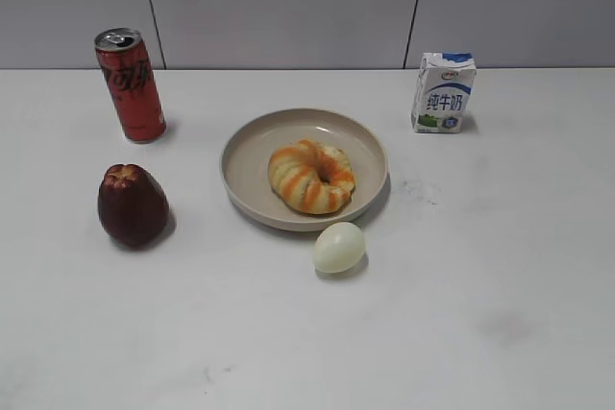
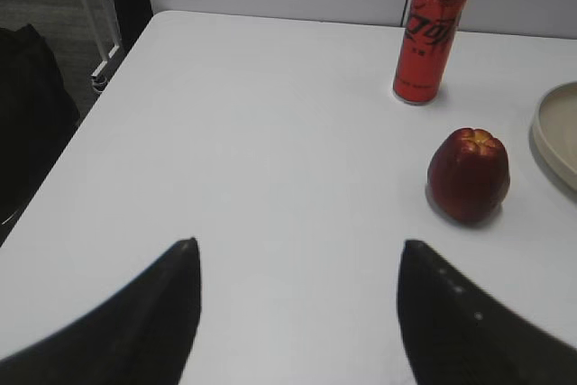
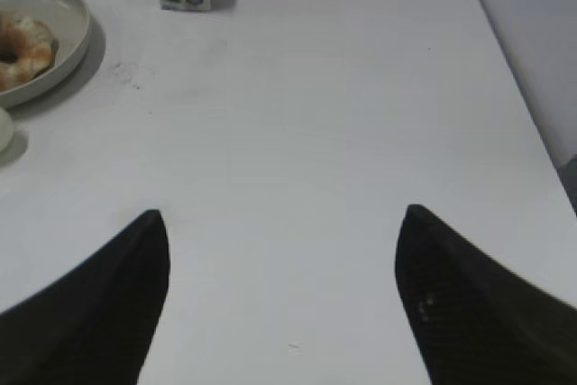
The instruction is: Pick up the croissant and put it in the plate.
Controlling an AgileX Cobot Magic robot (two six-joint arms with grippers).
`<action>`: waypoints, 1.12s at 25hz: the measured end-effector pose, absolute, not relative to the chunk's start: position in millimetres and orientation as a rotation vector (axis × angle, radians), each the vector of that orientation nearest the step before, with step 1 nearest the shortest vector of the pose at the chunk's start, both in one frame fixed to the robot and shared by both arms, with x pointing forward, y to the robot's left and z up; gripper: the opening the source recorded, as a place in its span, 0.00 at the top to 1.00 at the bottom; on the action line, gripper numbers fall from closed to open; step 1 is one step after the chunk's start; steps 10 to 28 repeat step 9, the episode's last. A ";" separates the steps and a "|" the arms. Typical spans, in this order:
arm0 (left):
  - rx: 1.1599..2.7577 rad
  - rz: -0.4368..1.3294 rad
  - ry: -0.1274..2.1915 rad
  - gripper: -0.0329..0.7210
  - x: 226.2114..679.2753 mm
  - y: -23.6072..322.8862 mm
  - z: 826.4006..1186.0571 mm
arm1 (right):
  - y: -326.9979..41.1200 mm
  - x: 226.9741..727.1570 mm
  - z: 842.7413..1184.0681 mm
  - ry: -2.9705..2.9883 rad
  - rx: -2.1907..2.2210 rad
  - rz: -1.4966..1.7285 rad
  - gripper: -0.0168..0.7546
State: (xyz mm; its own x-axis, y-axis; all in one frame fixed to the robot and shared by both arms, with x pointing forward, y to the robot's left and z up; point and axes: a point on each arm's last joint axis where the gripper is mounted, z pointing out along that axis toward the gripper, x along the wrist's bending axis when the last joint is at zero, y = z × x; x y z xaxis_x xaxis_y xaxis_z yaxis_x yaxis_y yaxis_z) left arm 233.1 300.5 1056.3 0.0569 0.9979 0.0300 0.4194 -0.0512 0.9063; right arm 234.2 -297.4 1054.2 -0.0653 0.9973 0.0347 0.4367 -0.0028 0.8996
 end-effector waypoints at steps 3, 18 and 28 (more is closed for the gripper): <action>1.578 0.965 1.463 0.29 233.3 300.5 1056.0 | -297.4 233.8 1054.2 1.579 1.515 1.030 0.21; 1.578 0.965 1.463 0.29 233.3 300.5 1056.0 | -297.4 233.8 1054.2 1.579 1.515 1.030 0.21; 1.578 0.965 1.463 0.29 233.3 300.5 1056.0 | -297.4 233.8 1054.2 1.579 1.515 1.030 0.21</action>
